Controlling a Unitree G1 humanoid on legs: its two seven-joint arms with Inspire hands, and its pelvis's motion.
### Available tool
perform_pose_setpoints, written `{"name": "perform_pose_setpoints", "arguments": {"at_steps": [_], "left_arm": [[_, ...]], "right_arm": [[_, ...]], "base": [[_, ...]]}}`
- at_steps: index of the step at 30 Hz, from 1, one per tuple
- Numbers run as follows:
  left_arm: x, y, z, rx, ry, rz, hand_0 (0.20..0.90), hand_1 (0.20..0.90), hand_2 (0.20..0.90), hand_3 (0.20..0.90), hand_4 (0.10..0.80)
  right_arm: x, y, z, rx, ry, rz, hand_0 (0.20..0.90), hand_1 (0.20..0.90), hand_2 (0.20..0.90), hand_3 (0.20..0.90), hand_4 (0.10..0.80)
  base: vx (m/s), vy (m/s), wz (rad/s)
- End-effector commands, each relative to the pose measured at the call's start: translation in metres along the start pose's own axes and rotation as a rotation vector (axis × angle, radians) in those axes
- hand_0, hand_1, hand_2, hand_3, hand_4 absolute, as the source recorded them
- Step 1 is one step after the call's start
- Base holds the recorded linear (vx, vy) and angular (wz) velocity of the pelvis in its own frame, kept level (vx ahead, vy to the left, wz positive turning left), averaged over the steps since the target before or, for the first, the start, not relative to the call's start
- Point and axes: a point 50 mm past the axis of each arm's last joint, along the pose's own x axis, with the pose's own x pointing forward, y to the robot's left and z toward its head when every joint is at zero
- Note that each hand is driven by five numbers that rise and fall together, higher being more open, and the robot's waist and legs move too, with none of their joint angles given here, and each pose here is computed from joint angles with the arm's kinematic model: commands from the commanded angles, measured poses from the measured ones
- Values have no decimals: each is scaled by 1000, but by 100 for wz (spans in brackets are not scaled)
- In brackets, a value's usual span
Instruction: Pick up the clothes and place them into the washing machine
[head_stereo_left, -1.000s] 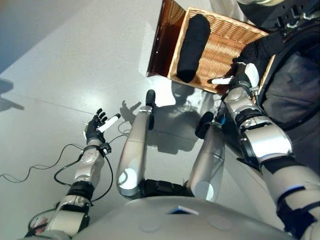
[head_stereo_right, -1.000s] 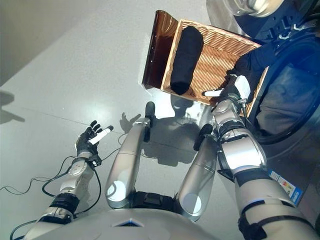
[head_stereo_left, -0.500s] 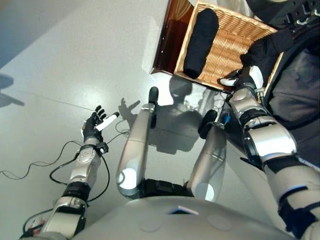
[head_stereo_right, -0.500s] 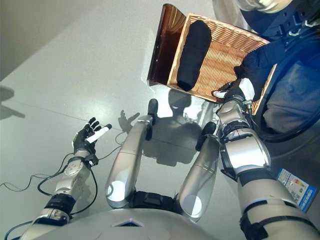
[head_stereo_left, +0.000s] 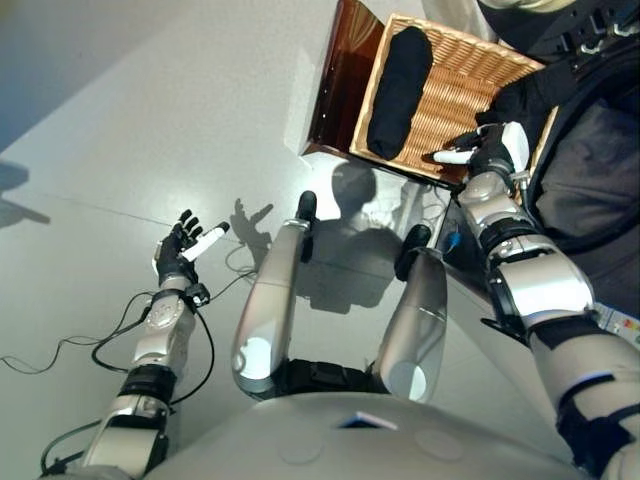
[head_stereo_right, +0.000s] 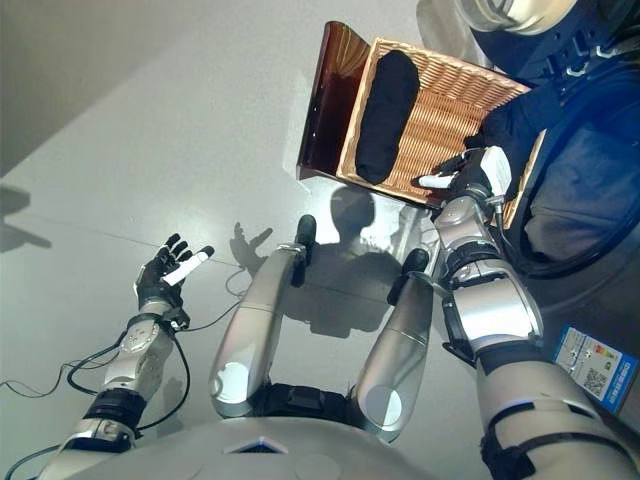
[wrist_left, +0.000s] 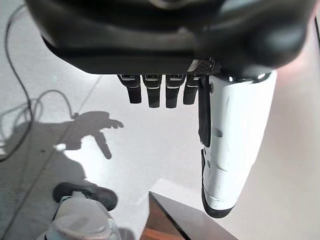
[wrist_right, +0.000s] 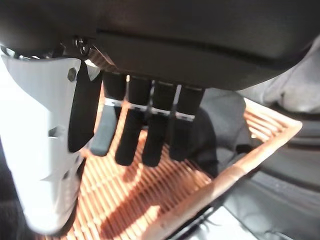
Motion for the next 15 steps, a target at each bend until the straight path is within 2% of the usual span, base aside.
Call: {"name": "perform_pose_setpoints", "arguments": {"at_steps": [1,15], "left_arm": [[-4,27,-1,29,-28,119,900,900,900,900,800],[-4,22,-9,54,3,100,900,900,900,900,800]], "right_arm": [[3,-19,-10,3,-17,-136,900,900,900,900,800],[5,-22,-20,11,71,-161,900,900,900,900,800]], "base": [[-12,3,-30],[19,4,-3]]}}
